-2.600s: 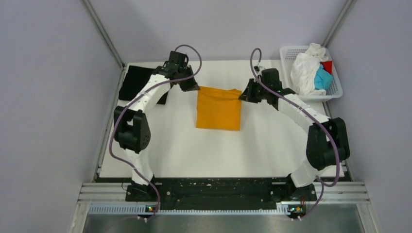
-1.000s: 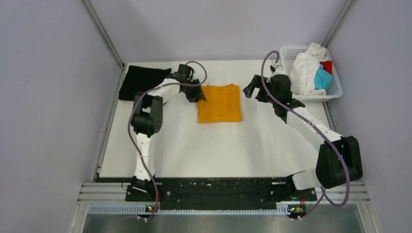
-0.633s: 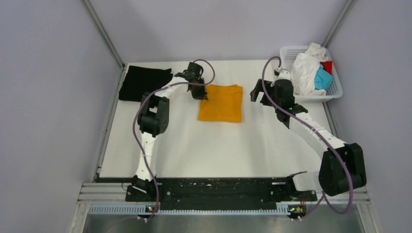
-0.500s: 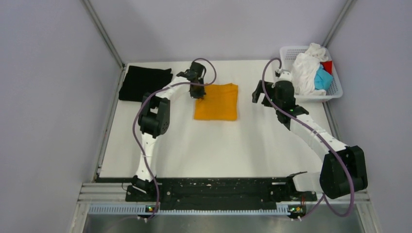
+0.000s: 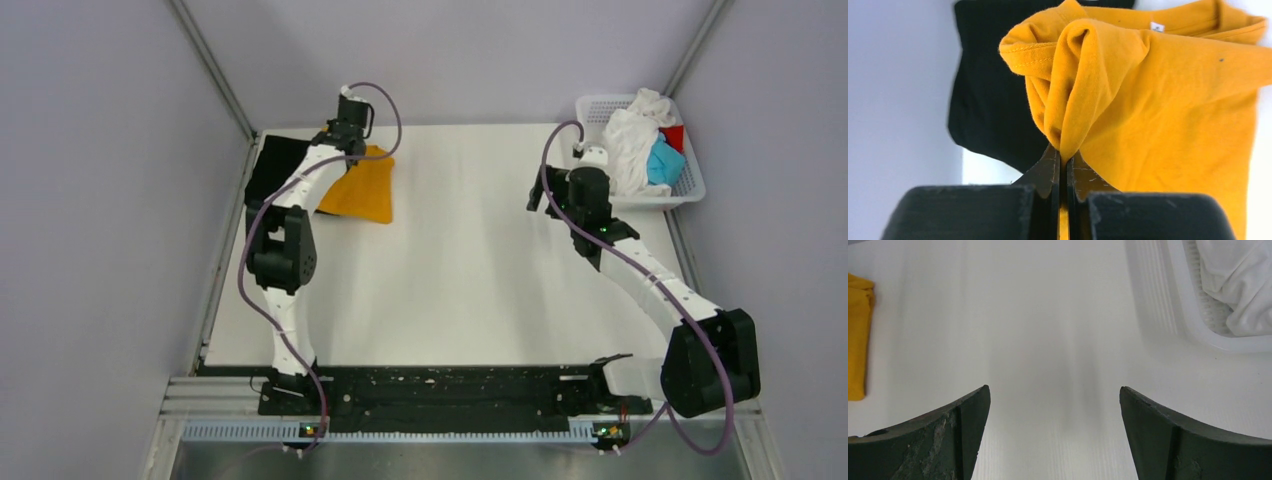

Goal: Fold and stack the t-shirts
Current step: Put the neatly folded tshirt into the corner of the board with the left arm

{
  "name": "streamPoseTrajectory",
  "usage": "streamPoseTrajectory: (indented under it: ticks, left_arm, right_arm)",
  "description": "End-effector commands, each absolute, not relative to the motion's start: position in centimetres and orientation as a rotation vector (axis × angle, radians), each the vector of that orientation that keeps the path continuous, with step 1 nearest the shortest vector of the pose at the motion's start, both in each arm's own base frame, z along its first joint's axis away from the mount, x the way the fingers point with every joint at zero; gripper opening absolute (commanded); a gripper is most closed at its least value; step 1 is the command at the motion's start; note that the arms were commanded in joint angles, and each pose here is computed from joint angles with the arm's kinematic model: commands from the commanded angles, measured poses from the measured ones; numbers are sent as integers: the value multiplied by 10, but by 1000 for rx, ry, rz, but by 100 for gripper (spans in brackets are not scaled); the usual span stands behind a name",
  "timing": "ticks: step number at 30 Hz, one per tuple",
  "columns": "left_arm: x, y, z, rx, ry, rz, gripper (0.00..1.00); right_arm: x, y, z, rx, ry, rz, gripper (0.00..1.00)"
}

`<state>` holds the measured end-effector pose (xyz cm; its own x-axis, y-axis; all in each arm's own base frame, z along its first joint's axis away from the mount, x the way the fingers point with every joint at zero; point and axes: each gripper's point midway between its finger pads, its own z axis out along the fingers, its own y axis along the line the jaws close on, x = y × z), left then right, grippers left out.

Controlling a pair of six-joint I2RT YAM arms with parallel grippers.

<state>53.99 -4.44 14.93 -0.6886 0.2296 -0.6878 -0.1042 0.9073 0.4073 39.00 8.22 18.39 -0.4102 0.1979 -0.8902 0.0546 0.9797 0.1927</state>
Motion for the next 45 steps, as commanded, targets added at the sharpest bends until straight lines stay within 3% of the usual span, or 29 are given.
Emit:
streamPoseTrajectory:
  ticks: [1, 15, 36, 37, 38, 40, 41, 45]
  left_arm:
    - [551, -9, 219, 123, 2107, 612, 0]
    - [548, 33, 291, 191, 2006, 516, 0]
    - [622, 123, 207, 158, 2079, 599, 0]
    - [623, 131, 207, 109, 2072, 631, 3]
    - [622, 139, 208, 70, 2066, 667, 19]
    - [621, 149, 210, 5, 2047, 718, 86]
    - [620, 150, 214, -16, 2038, 720, 97]
    - [616, 145, 236, -147, 1975, 645, 99]
  right_arm:
    - [394, 67, 199, 206, 1945, 85, 99]
    - [399, 55, 186, 223, 1999, -19, 99]
    - [397, 46, 169, 244, 2100, -109, 99]
    - [396, 45, 169, 249, 2105, -119, 99]
    - [395, 43, 169, 258, 2105, -129, 99]
    - [393, 41, 170, 276, 2103, -140, 99]
    - [392, 40, 172, 285, 2100, -141, 99]
    - [391, 39, 178, 324, 2075, -124, 99]
